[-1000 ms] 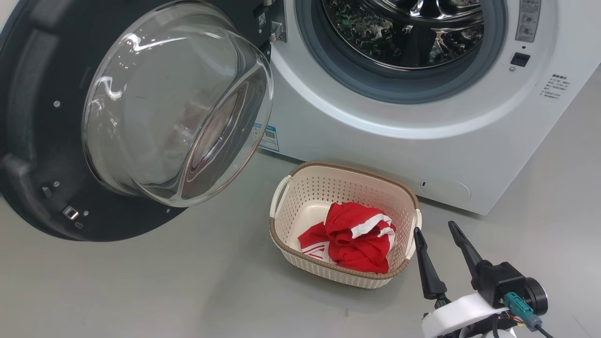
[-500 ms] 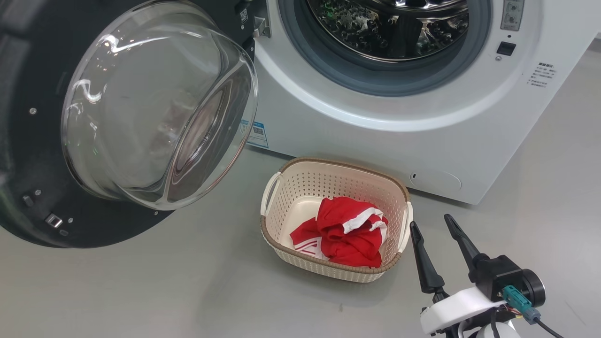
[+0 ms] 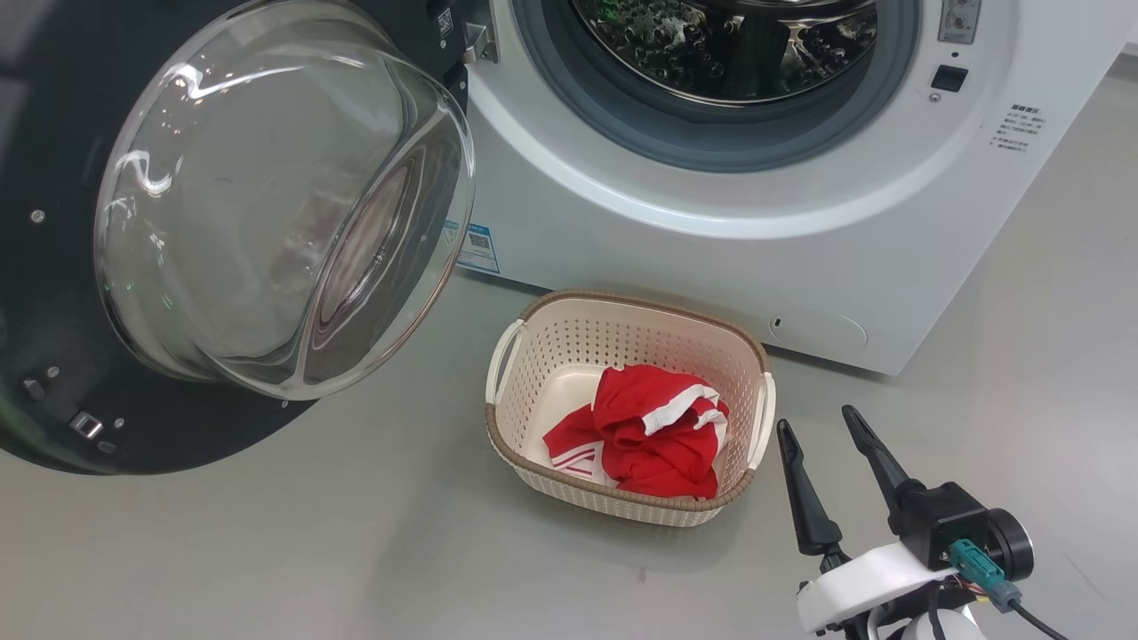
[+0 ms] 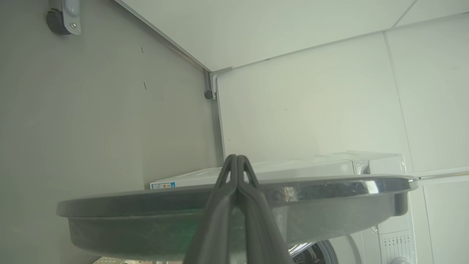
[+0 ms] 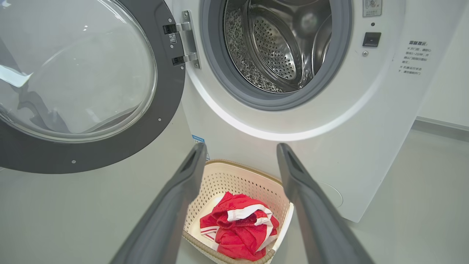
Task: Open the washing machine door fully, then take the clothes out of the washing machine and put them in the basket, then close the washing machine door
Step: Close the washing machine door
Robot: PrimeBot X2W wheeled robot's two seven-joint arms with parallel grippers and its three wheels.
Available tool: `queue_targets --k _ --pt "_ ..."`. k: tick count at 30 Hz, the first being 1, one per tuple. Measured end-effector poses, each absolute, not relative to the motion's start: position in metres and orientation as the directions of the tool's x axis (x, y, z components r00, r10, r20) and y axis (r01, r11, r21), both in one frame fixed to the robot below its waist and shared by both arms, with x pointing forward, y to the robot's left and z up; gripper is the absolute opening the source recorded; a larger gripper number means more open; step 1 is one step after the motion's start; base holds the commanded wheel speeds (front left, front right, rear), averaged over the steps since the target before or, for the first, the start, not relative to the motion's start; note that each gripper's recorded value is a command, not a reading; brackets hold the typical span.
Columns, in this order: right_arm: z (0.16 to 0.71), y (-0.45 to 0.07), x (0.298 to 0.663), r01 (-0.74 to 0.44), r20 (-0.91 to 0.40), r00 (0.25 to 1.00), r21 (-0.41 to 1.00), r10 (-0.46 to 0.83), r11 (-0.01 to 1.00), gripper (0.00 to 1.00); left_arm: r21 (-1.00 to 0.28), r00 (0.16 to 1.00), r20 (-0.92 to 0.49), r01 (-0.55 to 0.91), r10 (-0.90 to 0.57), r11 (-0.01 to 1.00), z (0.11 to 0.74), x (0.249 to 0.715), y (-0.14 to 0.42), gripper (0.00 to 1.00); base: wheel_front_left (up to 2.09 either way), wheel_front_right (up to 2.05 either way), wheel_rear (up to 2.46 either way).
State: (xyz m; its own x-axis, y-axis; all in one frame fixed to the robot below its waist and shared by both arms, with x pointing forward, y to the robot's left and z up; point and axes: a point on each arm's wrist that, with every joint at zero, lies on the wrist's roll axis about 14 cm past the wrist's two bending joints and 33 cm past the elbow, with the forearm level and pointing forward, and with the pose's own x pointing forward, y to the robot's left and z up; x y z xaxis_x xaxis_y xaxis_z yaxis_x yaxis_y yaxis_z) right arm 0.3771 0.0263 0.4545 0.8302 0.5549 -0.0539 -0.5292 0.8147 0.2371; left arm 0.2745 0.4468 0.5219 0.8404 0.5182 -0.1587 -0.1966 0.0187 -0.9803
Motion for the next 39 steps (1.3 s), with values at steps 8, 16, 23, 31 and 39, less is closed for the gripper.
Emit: queue_targets --k 8,16,23,31,39 --pt "0.454 0.026 0.379 -0.527 -0.055 0.831 0.238 0.553 0.816 1.0 -0.983 0.871 -0.155 -0.181 0.465 0.011 0.516 0.278 0.441 0.0 0.0 0.0 0.0" --pt "0.454 0.027 0.381 -0.528 -0.054 0.831 0.239 0.554 0.815 1.0 -0.993 0.929 -0.111 -0.12 0.352 0.005 0.519 0.287 0.422 0.0 0.0 0.0 0.0" --pt "0.454 0.028 0.383 -0.533 -0.05 0.828 0.242 0.559 0.811 1.0 -0.996 0.971 -0.081 -0.072 0.225 -0.049 0.515 0.294 0.395 0.0 0.0 0.0 0.0" --pt "0.451 0.026 0.384 -0.53 -0.055 0.83 0.238 0.556 0.814 1.0 -0.995 0.997 -0.055 -0.05 0.052 -0.086 0.51 0.3 0.355 0.0 0.0 0.0 0.0" --pt "0.451 0.025 0.385 -0.526 -0.056 0.831 0.241 0.553 0.816 1.0 -0.995 0.995 -0.047 -0.055 -0.086 -0.087 0.505 0.302 0.323 0.0 0.0 0.0 0.0"
